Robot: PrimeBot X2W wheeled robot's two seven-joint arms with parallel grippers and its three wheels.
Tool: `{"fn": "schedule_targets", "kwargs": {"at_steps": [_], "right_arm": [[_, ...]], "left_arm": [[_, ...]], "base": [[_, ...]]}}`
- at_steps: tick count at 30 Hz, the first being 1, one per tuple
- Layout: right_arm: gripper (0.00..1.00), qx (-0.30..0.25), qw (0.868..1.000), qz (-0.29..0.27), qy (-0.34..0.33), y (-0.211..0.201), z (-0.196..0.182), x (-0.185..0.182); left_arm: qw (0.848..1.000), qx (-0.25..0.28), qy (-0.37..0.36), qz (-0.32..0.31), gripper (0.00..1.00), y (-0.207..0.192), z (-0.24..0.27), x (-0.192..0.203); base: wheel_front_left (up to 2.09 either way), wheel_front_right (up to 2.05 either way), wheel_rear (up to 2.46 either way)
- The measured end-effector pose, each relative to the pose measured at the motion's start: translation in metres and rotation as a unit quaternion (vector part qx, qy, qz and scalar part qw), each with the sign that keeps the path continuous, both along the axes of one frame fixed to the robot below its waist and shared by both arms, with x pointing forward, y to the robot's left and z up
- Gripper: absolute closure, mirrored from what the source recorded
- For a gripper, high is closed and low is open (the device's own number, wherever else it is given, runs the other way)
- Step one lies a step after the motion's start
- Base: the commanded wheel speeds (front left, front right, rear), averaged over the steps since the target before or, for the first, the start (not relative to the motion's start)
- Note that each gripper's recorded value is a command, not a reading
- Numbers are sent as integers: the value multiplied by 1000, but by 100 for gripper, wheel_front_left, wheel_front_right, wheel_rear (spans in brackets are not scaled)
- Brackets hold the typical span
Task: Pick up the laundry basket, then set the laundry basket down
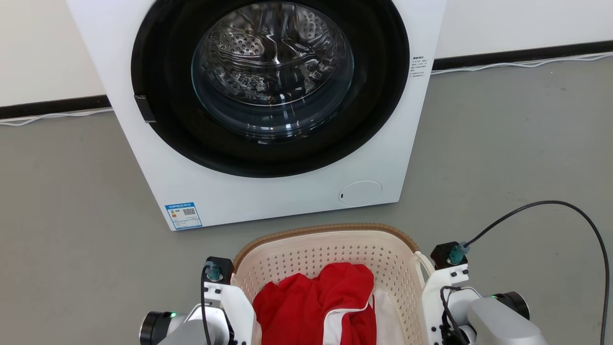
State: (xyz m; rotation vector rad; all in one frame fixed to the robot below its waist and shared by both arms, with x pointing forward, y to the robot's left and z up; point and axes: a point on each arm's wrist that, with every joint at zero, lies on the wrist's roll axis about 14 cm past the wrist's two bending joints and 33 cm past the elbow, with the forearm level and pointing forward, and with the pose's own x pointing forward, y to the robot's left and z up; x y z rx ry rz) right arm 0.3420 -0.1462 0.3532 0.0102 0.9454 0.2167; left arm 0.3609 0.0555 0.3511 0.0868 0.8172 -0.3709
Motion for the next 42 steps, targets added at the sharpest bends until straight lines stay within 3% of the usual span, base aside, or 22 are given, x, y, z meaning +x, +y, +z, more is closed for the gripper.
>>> {"fn": "schedule_targets", "kwargs": {"at_steps": [42], "right_arm": [[100, 13, 1000, 2, 12, 6, -8, -7]], "left_arm": [[1000, 1, 9, 4, 100, 2, -6, -2]], "base": [[0, 0, 0]]}}
